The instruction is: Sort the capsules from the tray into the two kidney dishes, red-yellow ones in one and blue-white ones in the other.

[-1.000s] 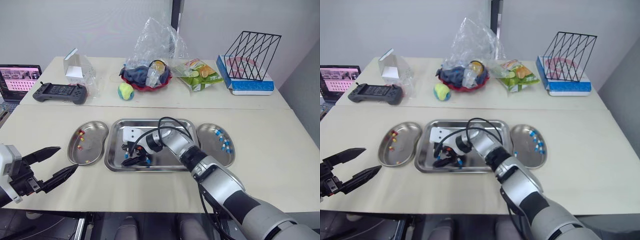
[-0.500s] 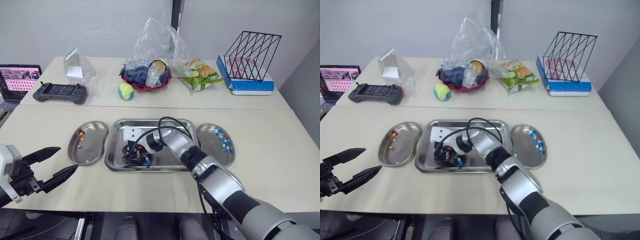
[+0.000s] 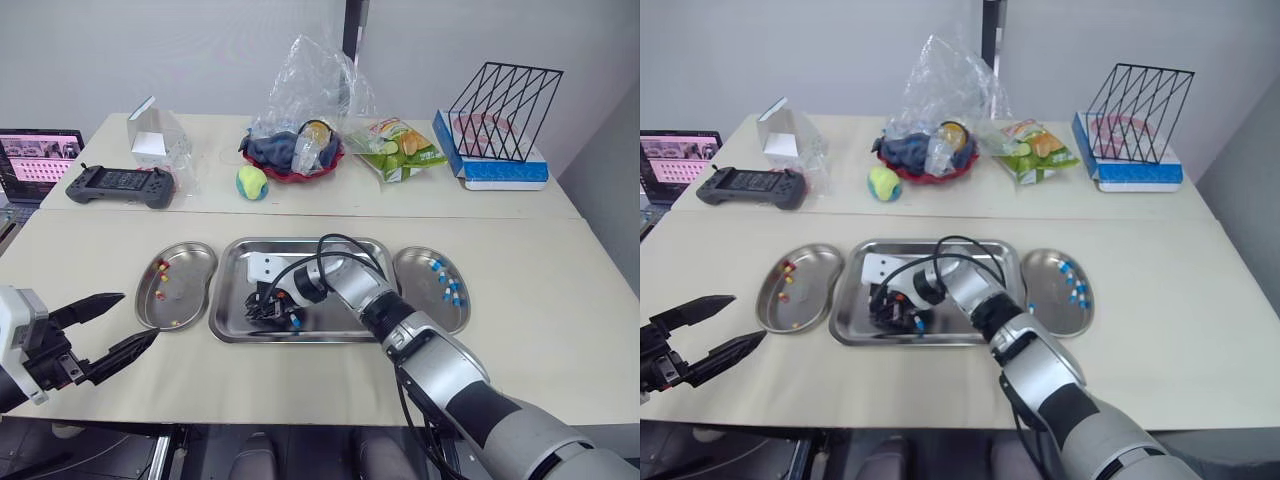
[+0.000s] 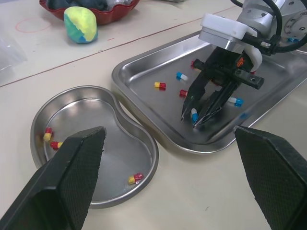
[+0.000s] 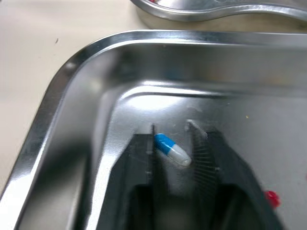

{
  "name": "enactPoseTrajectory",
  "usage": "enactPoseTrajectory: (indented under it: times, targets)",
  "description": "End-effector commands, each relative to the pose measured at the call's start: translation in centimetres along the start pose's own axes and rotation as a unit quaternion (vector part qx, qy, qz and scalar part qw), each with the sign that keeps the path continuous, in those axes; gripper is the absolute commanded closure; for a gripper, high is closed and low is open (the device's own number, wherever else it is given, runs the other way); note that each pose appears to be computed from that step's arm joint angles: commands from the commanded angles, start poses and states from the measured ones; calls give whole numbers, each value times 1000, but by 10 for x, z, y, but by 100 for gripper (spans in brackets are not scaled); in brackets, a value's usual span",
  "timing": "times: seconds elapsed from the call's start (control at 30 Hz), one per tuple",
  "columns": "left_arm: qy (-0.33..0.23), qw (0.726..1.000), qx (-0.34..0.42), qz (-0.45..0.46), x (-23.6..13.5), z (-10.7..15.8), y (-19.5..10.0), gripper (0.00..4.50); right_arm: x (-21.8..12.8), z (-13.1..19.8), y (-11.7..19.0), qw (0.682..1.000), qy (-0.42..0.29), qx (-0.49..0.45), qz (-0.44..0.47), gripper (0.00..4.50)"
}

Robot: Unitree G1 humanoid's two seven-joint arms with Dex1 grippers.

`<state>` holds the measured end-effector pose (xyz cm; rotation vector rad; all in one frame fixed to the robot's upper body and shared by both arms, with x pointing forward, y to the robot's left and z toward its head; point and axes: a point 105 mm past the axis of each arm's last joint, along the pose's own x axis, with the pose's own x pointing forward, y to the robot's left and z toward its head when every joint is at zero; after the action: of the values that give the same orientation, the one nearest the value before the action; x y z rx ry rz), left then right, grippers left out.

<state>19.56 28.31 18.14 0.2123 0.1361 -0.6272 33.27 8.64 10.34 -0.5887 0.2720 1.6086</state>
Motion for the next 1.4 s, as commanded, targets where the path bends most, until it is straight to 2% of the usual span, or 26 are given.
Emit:
enactPoseTrajectory:
  times: [0.03, 0.33, 0.53, 0.7, 0.77, 0.97, 1.17, 1.3, 1.4]
  targets:
    - [-1, 1000, 17, -2, 1, 7, 0, 0, -2, 6, -3, 1000, -5, 0, -5, 448]
    - [-10, 1000, 12, -8, 5, 10, 2, 0, -6, 17, -5, 1000, -19, -1, -5, 448]
    - [-8, 1000, 12, -14, 6, 10, 2, 0, -21, 38, -4, 996, -79, 35, 8, 448]
    - [-19, 999, 14, -24, 10, 13, 6, 0, -60, 57, -15, 984, -150, 92, -9, 448]
    - [-24, 999, 11, -34, 12, 14, 6, 0, -87, 56, -23, 975, -178, 127, -24, 448]
    - [-34, 997, -8, -72, 22, 18, 4, 0, -173, 11, -47, 954, -192, 179, -145, 448]
    - [-40, 995, -9, -91, 32, 19, 5, 0, -218, -35, -37, 950, -147, 187, -202, 448]
    - [-34, 993, -15, -115, 39, 17, 3, 0, -259, -80, -22, 942, -81, 196, -259, 448]
    - [-32, 991, -13, -126, 46, 16, 5, 0, -263, -103, -2, 945, -38, 208, -250, 448]
